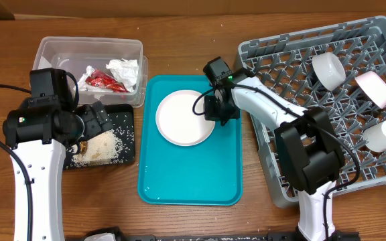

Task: Sort waste into correct bins and load items into the dishwasher
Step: 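Reach the right gripper to the white plate and grasp its rim, then lift the white plate with the right gripper and carry it into the rack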

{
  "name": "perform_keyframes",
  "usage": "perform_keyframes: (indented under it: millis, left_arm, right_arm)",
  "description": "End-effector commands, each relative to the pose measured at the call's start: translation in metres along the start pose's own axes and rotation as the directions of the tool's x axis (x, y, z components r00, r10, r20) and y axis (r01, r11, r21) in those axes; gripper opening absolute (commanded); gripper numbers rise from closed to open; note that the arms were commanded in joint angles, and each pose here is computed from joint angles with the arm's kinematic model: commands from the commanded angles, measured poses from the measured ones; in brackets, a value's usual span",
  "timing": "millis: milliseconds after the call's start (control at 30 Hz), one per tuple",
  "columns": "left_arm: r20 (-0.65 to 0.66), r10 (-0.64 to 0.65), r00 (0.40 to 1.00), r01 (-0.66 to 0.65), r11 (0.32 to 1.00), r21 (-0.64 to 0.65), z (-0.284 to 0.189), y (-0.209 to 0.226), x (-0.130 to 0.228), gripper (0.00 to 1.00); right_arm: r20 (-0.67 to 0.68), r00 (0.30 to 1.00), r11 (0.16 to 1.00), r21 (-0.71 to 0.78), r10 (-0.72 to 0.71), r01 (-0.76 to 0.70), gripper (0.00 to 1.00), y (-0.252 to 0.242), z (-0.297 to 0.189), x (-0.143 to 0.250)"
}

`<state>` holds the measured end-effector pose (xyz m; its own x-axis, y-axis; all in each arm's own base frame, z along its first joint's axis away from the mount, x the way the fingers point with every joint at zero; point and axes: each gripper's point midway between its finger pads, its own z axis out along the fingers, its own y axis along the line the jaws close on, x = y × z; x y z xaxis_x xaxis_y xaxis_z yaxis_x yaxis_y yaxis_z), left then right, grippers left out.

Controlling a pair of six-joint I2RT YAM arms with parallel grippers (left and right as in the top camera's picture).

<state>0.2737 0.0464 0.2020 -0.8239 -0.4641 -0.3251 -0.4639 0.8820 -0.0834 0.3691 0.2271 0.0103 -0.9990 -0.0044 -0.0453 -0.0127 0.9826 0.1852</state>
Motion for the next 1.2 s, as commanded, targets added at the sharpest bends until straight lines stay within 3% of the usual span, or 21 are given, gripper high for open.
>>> perform_keyframes:
  millis: [0,167,333,533,700,767,867,1167]
  left_arm:
    - [0.009,-0.021,1.000,0.021,1.000,0.011,-0.004,-0.001,-0.001,1.00]
    - [0.010,-0.021,1.000,0.021,1.000,0.012,-0.004,-0.001,-0.002,1.00]
    - [0.010,-0.021,1.000,0.021,1.000,0.012,-0.004,-0.001,-0.002,1.00]
    - [0.010,-0.022,1.000,0.022,1.000,0.012,-0.004,-0.001,-0.002,1.00]
    - [0.010,-0.022,1.000,0.022,1.000,0.012,-0.004,-0.001,-0.001,1.00]
    - [0.009,-0.022,1.000,0.022,1.000,0.012,-0.004,-0.001,-0.001,1.00]
    - [0.009,-0.022,1.000,0.022,1.000,0.012,-0.004,-0.001,-0.001,1.00]
    - [0.009,-0.022,1.000,0.022,1.000,0.012,-0.004,-0.001,-0.001,1.00]
  right_arm:
    - [0.035,0.999,0.999,0.029,0.026,-0.027,0.04,-0.019,-0.026,-0.013]
    - [0.135,0.990,0.999,0.002,-0.051,0.052,0.04,-0.024,-0.096,-0.032]
    - [0.347,0.934,0.996,0.049,-0.083,0.071,0.04,-0.041,-0.191,-0.051]
    - [0.628,0.777,0.926,0.320,-0.051,-0.198,0.04,-0.124,-0.293,-0.066]
    - [0.747,0.665,0.668,0.505,-0.021,-0.546,0.04,-0.207,-0.343,-0.051]
    - [0.770,0.638,0.617,0.503,-0.002,-0.605,0.04,-0.220,-0.348,-0.047]
    - [0.770,0.638,0.605,0.495,0.027,-0.623,0.04,-0.228,-0.340,-0.044]
    - [0.679,0.730,0.626,0.538,0.074,-0.564,0.04,-0.234,-0.272,-0.032]
